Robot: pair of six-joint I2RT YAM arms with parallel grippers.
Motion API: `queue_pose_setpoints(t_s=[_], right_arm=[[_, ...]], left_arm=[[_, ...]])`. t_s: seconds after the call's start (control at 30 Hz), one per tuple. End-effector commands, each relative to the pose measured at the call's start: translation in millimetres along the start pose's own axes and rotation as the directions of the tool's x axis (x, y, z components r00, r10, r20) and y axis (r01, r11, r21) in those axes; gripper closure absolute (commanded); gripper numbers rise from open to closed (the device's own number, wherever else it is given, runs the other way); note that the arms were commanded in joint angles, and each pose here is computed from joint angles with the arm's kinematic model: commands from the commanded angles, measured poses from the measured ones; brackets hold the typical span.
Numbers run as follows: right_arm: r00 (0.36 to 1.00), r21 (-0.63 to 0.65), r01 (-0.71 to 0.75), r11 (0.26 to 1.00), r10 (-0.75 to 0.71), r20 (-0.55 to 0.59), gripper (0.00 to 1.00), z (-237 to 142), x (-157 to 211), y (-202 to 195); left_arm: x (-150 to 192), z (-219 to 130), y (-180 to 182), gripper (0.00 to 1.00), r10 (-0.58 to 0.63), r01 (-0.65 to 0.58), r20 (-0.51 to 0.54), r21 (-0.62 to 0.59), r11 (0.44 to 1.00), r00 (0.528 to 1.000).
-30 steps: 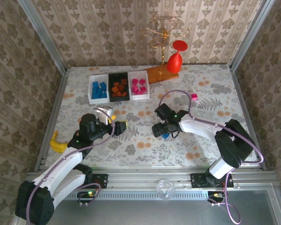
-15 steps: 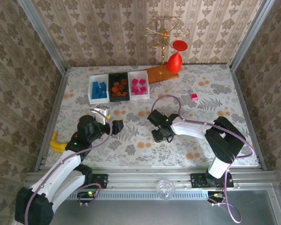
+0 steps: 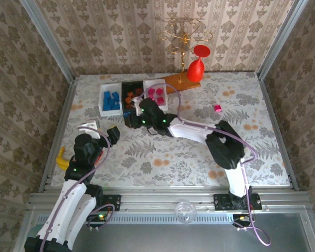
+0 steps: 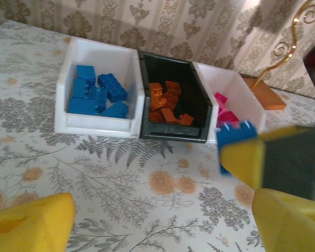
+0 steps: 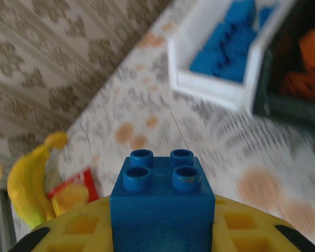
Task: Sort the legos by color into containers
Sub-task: Place the lego in the container.
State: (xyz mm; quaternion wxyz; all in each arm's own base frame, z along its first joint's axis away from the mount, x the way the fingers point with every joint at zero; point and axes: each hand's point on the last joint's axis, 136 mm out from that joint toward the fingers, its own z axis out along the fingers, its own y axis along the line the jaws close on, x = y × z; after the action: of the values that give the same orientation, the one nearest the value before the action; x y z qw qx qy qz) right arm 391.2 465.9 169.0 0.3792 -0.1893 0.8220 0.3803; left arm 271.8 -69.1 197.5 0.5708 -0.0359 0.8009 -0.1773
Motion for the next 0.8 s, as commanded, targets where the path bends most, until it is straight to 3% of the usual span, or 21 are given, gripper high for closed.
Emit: queue_pose_setpoints(t_s=[0.0, 0.2, 0.4, 0.53, 0.77], right_arm=[[0.994, -0.045, 0.025, 0.999, -0.019, 0.112, 0.69, 33, -32, 12], [0.977, 0.047, 0.081, 0.996, -0.089, 0.193, 0.68, 85, -65, -11], [0.971, 0.122, 0.098, 0.988, -0.121, 0.205, 0.65, 124, -79, -40], [0.956, 0.134, 0.104, 0.986, -0.136, 0.259, 0.58, 133, -87, -51], [0.946, 0.095, 0.130, 0.987, -0.152, 0.288, 0.30, 110, -121, -46]], left_arm=[[8, -3, 15, 0.11, -0.026, 0.025, -0.010, -0.067, 0.997, 1.000], [7, -3, 11, 0.11, -0.026, 0.026, -0.010, -0.048, 0.999, 1.000], [4, -7, 11, 0.11, -0.029, 0.029, 0.005, -0.047, 0.998, 1.000], [1, -11, 12, 0.11, -0.032, 0.033, 0.029, -0.050, 0.998, 0.999], [1, -8, 6, 0.11, -0.026, 0.026, 0.021, -0.016, 1.000, 0.999]])
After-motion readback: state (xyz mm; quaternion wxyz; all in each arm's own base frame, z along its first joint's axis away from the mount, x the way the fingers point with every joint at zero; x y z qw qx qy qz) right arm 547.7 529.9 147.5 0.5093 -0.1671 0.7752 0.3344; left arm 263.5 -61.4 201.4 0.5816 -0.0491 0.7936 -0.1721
